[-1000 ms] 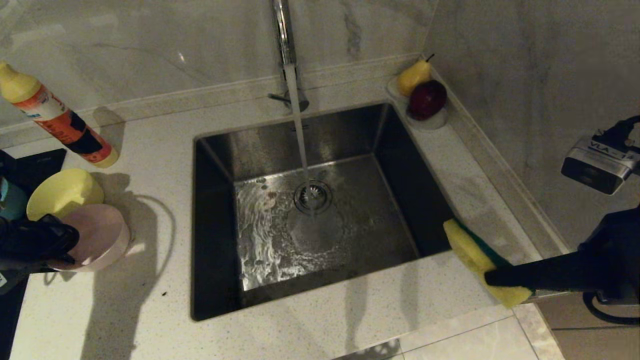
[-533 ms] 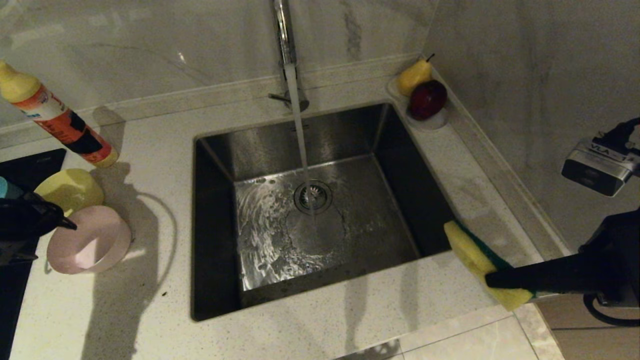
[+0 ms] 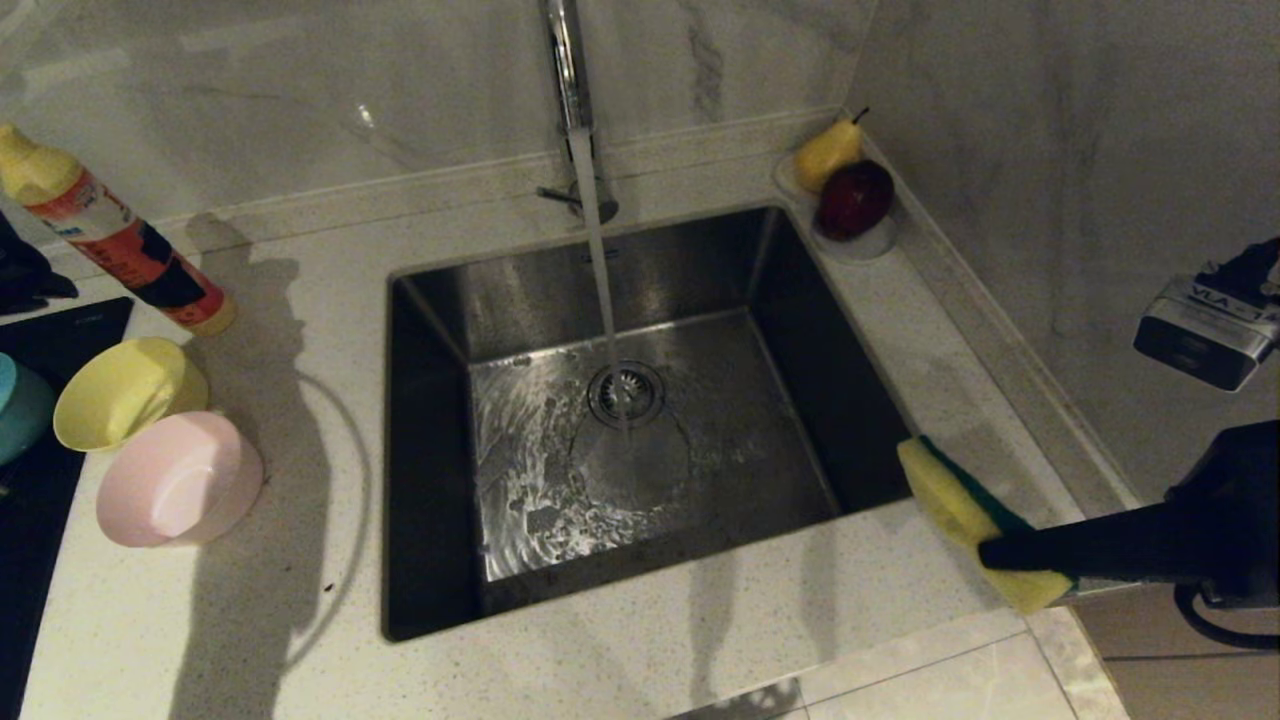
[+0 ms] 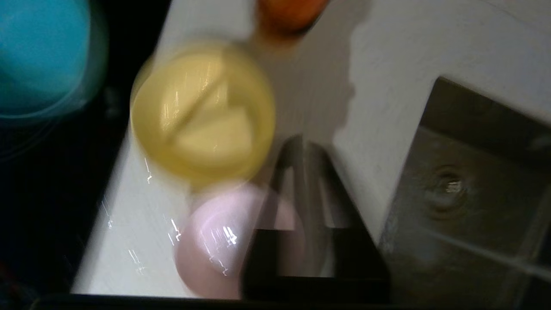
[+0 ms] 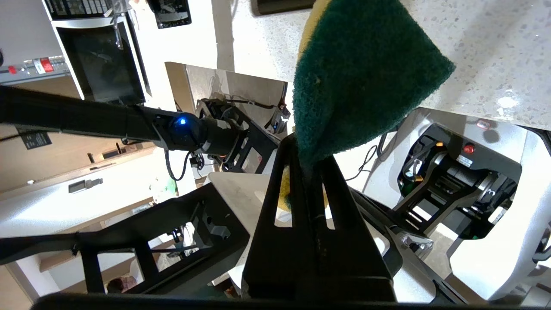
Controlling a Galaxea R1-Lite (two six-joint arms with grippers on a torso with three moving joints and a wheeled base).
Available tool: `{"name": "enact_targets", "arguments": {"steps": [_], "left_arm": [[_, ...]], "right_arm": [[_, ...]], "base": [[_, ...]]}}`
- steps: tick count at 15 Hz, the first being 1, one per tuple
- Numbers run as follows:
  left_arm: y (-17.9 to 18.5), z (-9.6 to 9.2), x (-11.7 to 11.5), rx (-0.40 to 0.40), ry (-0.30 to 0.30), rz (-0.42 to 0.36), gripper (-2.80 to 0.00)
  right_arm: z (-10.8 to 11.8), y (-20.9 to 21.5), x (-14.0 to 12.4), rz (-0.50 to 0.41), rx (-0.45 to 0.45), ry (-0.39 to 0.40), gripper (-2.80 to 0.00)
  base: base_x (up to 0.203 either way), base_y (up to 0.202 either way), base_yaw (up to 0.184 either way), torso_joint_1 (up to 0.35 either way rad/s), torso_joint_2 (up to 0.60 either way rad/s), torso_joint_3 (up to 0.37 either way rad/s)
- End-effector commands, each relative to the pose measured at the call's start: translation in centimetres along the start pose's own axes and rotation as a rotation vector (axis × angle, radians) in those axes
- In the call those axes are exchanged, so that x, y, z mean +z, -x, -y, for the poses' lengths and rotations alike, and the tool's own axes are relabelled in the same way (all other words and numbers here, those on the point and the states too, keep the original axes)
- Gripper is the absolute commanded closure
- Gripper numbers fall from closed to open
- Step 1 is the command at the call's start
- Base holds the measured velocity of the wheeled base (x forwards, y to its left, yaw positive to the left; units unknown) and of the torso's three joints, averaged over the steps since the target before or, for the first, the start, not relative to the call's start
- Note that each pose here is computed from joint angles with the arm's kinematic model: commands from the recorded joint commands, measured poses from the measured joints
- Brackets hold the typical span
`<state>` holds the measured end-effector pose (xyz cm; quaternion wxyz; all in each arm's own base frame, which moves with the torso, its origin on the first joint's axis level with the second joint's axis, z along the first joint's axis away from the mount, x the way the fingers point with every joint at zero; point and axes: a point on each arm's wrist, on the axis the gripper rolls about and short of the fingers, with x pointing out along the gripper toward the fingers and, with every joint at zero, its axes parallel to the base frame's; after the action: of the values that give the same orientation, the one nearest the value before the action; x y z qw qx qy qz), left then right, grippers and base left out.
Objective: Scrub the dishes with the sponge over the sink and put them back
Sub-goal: Place the bowl on the table, then put down the sponge
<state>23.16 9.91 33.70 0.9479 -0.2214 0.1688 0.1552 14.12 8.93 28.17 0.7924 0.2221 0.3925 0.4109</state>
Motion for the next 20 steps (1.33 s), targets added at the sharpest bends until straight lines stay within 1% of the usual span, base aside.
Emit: {"name": "enact_targets", "arguments": {"steps": [1,2,3,5,6,7,8,9,11,13,15,17,20], "left_arm": [[-1.5,0.9,0.9,-0.059,-0.194,0.099,0.00],[-1.9,1.9,1.0,-0.105,-0.262,0.160,0.00],[-2.3,3.4,0.9,-0.161,-0.311,0.195,0.00],[-2.1,6.9,-0.1,-0.283,-0.374,0.231,0.00],[-1.2,8.4,-0.7,-0.341,-0.395,0.240,0.00],[0.3,9.2,-1.3,-0.386,-0.415,0.253,0.00],[2.2,9.5,-2.1,-0.420,-0.448,0.263,0.00],[4.3,9.2,-2.6,-0.441,-0.476,0.289,0.00],[9.6,7.7,-3.6,-0.472,-0.503,0.369,0.00],[14.7,5.4,-5.4,-0.501,-0.507,0.448,0.00],[18.7,2.7,-8.3,-0.524,-0.508,0.506,0.00],[21.6,-0.2,-12.0,-0.524,-0.504,0.555,0.00],[23.3,-4.0,-17.7,-0.483,-0.491,0.604,0.00]], "right_arm": [[-0.1,0.2,-0.2,-0.001,0.003,-0.004,0.00],[0.0,0.2,-0.3,-0.001,0.003,-0.005,0.00],[0.0,0.2,-0.3,-0.001,0.004,-0.005,0.00],[0.0,0.2,-0.3,-0.002,0.002,-0.006,0.00],[0.0,0.1,-0.3,-0.002,0.002,-0.006,0.00],[0.0,0.2,-0.2,0.001,0.002,-0.005,0.00],[0.0,0.4,-0.1,0.011,-0.001,-0.005,0.00],[0.1,0.3,0.1,0.016,-0.007,-0.008,0.00],[0.2,0.2,0.3,0.017,-0.008,-0.009,0.00],[0.3,0.2,0.2,0.012,-0.008,-0.018,0.00],[0.2,0.4,0.1,0.015,-0.008,-0.018,0.00],[-0.1,0.8,0.1,0.032,-0.004,-0.009,0.00],[-0.2,1.0,0.1,0.039,-0.003,-0.006,0.00]], "base": [[0.000,0.000,0.000,0.000,0.00,0.000],[0.000,0.000,0.000,0.000,0.00,0.000],[0.000,0.000,0.000,0.000,0.00,0.000],[0.000,0.000,0.000,0.000,0.00,0.000],[0.000,0.000,0.000,0.000,0.00,0.000],[0.000,0.000,0.000,0.000,0.00,0.000],[0.000,0.000,0.000,0.000,0.00,0.000],[0.000,0.000,0.000,0.000,0.00,0.000],[0.000,0.000,0.000,0.000,0.00,0.000],[0.000,0.000,0.000,0.000,0.00,0.000],[0.000,0.000,0.000,0.000,0.00,0.000],[0.000,0.000,0.000,0.000,0.00,0.000],[0.000,0.000,0.000,0.000,0.00,0.000]]}}
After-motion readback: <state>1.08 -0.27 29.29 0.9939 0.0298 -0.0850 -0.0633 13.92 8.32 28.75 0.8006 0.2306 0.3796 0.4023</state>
